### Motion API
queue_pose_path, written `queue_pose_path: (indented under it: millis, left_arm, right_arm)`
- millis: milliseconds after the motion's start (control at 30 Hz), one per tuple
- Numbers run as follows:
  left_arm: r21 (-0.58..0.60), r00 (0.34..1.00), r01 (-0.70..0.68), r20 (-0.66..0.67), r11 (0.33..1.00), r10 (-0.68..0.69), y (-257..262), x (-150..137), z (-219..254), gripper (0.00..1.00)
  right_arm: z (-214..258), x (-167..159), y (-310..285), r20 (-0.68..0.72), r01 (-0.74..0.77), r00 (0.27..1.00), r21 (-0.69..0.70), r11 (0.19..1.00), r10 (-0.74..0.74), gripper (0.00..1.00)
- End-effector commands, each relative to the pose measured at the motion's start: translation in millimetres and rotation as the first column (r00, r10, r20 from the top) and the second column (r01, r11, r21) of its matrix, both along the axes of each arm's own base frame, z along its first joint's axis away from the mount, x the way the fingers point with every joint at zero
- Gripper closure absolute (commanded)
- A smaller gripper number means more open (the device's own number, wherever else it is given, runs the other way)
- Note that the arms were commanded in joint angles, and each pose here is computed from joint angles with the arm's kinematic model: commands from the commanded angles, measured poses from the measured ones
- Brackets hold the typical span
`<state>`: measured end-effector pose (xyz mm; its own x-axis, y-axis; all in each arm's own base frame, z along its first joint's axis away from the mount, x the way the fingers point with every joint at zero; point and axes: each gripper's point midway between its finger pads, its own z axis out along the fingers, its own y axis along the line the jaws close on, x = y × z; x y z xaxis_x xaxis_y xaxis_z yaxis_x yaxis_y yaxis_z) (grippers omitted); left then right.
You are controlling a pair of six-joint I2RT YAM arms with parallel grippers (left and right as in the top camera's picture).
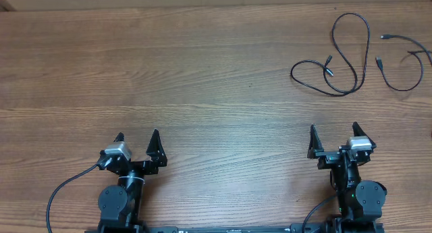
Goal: Untangle cables
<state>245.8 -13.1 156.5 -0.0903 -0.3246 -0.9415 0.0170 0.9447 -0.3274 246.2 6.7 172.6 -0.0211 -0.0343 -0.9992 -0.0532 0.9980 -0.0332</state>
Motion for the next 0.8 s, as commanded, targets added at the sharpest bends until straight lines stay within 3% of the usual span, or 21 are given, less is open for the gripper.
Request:
queue_pose_path:
  millis: [0, 767]
  left_arm:
    - [0.021, 1.0, 0.012, 0.004, 1.0, -0.012, -1, 0, 0, 0.0]
    - [0.021, 0.999, -0.034, 0.005, 0.999, 0.034, 10, 0, 0, 0.0]
  right_arm:
    - [-3, 0, -1, 0.001, 0.004, 1.0, -0.005, 1.0, -0.004, 0.0]
    - [-3, 0, -1, 0.001, 0.004, 1.0, -0.005, 1.0, -0.004, 0.0]
